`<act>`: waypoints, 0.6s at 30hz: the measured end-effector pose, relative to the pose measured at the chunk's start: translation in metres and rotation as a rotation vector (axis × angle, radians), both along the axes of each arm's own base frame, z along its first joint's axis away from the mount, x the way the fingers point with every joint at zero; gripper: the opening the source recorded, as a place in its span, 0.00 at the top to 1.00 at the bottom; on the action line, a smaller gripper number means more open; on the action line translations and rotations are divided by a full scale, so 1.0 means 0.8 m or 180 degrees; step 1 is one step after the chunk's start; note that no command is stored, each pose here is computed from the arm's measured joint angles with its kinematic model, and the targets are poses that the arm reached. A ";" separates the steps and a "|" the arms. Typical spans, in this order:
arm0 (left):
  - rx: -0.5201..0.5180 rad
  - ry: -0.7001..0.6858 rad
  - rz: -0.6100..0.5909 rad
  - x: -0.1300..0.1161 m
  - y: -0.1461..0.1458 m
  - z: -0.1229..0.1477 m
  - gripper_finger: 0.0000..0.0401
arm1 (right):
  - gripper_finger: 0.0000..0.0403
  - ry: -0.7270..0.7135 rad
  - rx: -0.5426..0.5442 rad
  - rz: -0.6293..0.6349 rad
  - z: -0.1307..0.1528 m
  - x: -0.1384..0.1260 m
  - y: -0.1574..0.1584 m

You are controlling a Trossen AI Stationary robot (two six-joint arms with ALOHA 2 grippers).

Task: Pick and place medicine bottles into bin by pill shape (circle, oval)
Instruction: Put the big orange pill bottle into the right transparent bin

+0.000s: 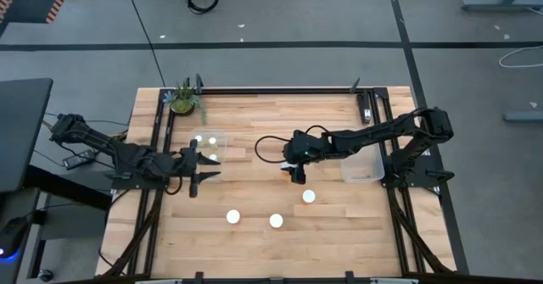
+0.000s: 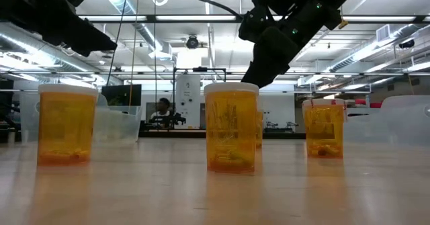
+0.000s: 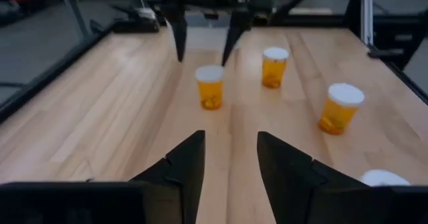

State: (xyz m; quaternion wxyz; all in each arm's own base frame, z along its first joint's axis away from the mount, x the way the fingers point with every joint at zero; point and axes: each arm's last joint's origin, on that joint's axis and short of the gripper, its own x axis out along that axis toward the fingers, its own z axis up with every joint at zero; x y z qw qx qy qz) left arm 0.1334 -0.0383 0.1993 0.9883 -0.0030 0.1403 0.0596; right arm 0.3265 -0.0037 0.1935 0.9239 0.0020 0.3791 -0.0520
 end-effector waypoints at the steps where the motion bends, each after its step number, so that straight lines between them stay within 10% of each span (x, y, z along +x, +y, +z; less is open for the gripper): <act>1: 0.0009 -0.0037 0.0015 -0.003 0.003 -0.003 0.65 | 0.22 0.0004 0.0000 0.0000 0.000 0.000 0.000; 18: -0.0035 -0.0375 -0.0055 -0.024 0.028 -0.024 0.72 | 0.22 0.0099 0.0070 0.0040 -0.003 -0.003 0.004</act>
